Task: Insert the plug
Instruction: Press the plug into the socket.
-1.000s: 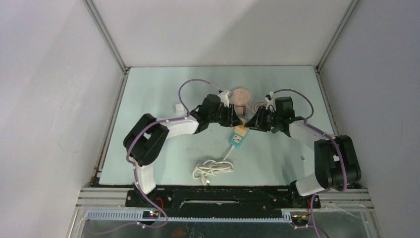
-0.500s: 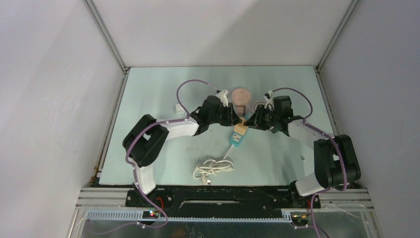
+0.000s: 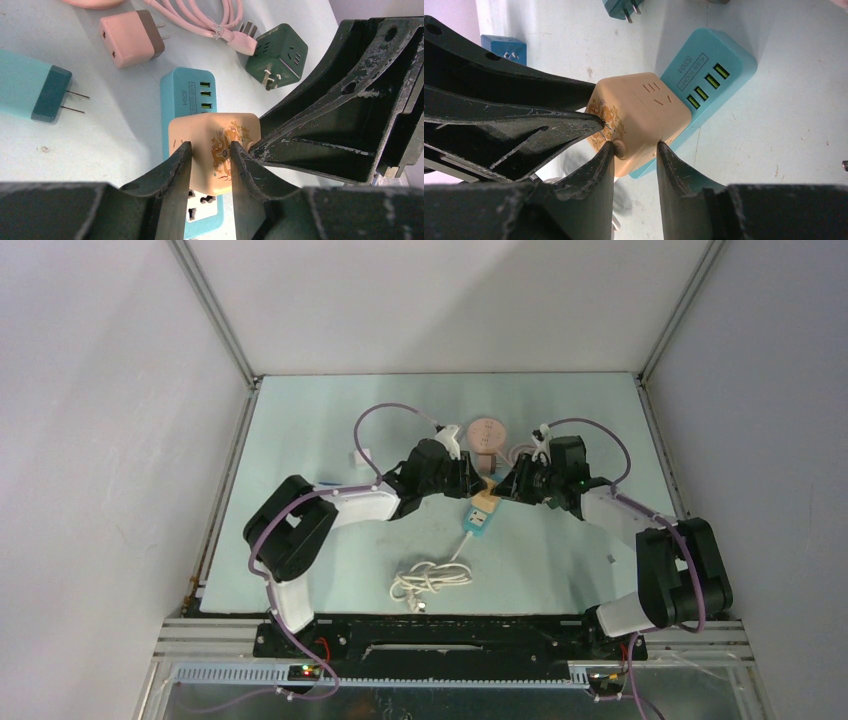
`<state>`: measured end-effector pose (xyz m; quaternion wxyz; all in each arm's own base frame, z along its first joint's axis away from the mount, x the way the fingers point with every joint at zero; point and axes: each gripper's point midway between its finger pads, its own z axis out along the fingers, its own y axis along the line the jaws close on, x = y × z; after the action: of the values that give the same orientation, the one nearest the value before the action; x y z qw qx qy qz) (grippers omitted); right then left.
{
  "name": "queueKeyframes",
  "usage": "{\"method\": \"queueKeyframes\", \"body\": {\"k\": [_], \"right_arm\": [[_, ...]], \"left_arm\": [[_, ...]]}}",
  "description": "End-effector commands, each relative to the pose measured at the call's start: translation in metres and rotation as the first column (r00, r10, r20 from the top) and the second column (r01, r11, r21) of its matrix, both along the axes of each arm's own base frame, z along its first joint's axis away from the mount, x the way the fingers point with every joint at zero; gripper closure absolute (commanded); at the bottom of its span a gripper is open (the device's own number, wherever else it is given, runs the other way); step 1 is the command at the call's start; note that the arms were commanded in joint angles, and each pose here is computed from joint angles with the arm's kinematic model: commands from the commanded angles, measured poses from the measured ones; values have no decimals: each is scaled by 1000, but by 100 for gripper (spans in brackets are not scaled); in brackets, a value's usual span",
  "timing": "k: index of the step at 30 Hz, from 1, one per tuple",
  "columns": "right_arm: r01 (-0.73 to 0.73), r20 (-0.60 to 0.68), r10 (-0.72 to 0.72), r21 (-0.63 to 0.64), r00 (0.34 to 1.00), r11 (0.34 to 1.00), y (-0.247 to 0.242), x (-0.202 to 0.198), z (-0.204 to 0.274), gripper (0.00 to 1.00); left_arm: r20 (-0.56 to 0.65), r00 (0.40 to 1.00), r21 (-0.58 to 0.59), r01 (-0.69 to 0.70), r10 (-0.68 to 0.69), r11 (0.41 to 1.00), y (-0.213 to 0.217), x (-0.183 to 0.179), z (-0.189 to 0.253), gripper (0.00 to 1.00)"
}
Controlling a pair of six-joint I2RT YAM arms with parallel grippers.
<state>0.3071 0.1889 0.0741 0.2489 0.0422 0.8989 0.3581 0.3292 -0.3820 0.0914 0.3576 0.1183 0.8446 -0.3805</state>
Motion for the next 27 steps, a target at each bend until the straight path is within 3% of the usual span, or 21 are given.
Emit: {"method": "queueKeyframes", "body": {"k": [1,9,20,23,27], "right_arm": [[-114,-355,21,-245,935,963,-32,-90,-92,68],[-134,-418,6,-278,909,951,-34,-98,-108,68],[-190,-433,9,-377,901,906,-35,-102,-106,66],[-206,-433,16,-397,901,894,-35,-104,-104,64],[-219,-425,19,-426,905,878,-36,-105,-100,62]], "left_arm": [[-254,964,446,38,85,894,88,-60,-140,64],[-268,956,484,24,123,875,100,-66,-160,64],[-245,960,500,7,133,866,108,-66,-153,63],[-215,972,438,5,99,899,98,-63,-126,57],[-138,988,339,-13,64,941,81,-49,-66,36]]}}
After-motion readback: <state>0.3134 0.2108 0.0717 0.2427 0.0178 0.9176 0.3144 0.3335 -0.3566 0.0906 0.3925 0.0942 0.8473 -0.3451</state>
